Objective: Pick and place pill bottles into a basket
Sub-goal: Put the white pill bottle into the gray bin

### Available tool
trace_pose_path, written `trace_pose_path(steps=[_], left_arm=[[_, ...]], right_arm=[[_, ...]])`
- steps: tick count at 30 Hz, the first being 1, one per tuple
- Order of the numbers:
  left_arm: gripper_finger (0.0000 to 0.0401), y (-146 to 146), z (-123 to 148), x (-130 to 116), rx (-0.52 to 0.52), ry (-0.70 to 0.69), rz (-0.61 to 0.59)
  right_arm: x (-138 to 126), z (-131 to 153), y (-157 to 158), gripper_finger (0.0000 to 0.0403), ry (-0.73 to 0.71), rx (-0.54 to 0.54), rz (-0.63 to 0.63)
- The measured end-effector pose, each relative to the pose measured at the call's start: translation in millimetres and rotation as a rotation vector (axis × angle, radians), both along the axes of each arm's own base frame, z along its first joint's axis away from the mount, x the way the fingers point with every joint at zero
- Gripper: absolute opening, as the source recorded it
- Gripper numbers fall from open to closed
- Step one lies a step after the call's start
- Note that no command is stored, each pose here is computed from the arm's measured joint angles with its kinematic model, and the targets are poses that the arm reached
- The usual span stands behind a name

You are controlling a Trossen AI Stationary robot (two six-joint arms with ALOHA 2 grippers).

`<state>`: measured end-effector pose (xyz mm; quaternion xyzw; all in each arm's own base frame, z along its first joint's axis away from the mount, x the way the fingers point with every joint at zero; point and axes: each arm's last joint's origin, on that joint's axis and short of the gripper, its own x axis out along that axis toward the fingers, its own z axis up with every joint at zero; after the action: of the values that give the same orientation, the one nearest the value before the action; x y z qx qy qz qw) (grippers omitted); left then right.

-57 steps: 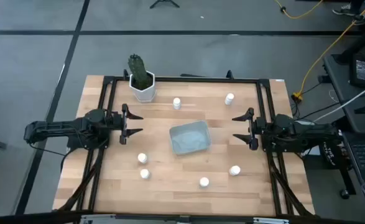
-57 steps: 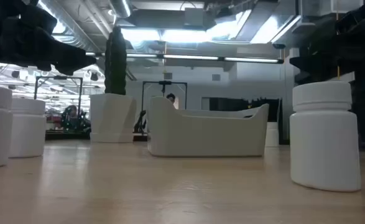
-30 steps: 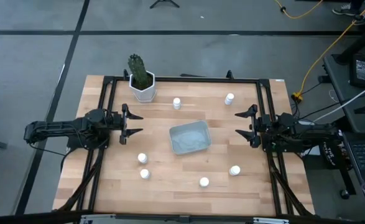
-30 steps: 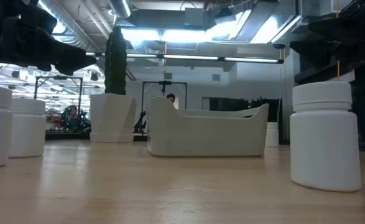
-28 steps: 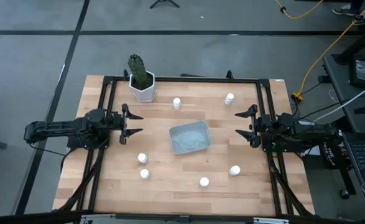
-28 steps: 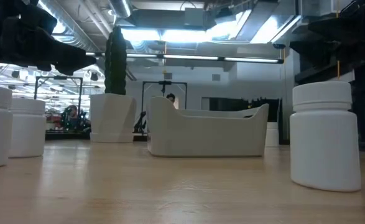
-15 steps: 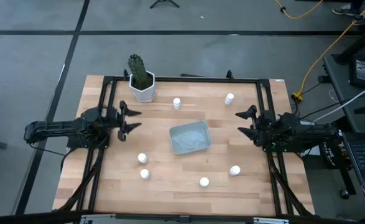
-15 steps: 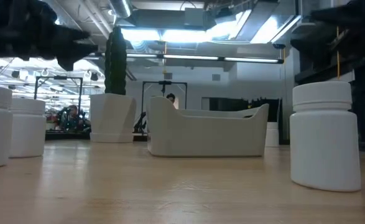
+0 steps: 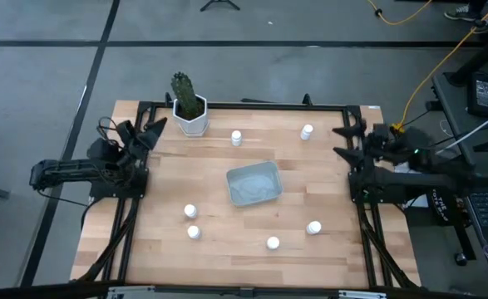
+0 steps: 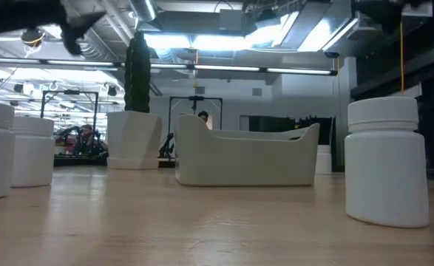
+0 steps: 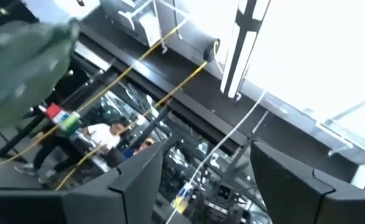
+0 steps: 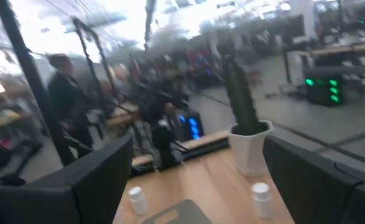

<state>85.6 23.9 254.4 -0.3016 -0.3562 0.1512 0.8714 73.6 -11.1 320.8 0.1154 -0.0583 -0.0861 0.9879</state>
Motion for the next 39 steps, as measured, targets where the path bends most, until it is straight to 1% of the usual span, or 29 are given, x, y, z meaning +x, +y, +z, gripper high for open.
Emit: trace_pose_path(steps=[2,4,7,11,14,17,18,21,24,26,28,30,33,34,37,39], left_arm=[[0.0237,0.6,21.5,2.3,0.031,0.006,0.034],[0.0237,1.3,44.8,9.0,0.092,0.039,0.064],[0.0237,3.1,79.7,29.4,0.192,0.104,0.082],[0.0237,5.2,118.4,65.5,0.347,0.169,0.045],[0.0237,5.4,130.0,92.4,0.442,0.207,-0.056],[0.0237,5.5,130.7,112.7,0.492,0.233,-0.154],[0.0237,5.5,130.0,117.8,0.49,0.232,-0.188],[0.0237,5.6,118.6,132.7,0.44,0.267,-0.318],[0.0237,5.6,102.4,145.1,0.396,0.377,-0.423],[0.0237,6.2,91.8,151.1,0.364,0.461,-0.453],[0.0237,6.9,80.9,156.0,0.325,0.545,-0.481],[0.0237,7.0,72.2,158.8,0.29,0.612,-0.51],[0.0237,6.9,64.2,161.1,0.269,0.672,-0.542],[0.0237,6.9,62.1,161.6,0.263,0.689,-0.549],[0.0237,6.5,59.1,161.3,0.254,0.717,-0.568],[0.0237,6.5,57.2,161.1,0.252,0.736,-0.572]], right_arm=[[5.9,28.7,-1.6,0.0359,0.093,-0.027,-0.012],[16.5,55.0,-4.0,0.0359,0.188,-0.051,-0.019],[38.5,86.6,-8.7,0.0359,0.283,-0.045,-0.027],[68.7,122.2,-14.3,0.0359,0.28,-0.045,-0.032],[88.0,139.5,-17.5,0.0359,0.263,-0.04,-0.033],[106.2,143.6,-20.6,0.0359,0.281,-0.015,-0.033],[112.0,143.3,-21.5,0.0359,0.291,-0.011,-0.033],[125.7,139.5,-23.7,0.0359,0.314,-0.002,-0.029],[139.9,135.4,-26.1,0.0359,0.311,0.044,-0.03],[148.3,133.8,-27.4,0.0359,0.296,0.076,-0.029],[151.6,131.0,-26.6,0.0359,0.307,0.123,0.013],[153.1,130.6,-25.6,0.0359,0.311,0.107,0.057],[149.6,132.9,-22.5,0.0359,0.312,0.026,0.117],[147.9,134.0,-21.3,0.0359,0.31,0.0,0.127],[144.2,135.0,-19.8,0.0359,0.314,-0.021,0.136],[144.0,132.7,-19.7,0.0359,0.341,-0.048,0.139]])
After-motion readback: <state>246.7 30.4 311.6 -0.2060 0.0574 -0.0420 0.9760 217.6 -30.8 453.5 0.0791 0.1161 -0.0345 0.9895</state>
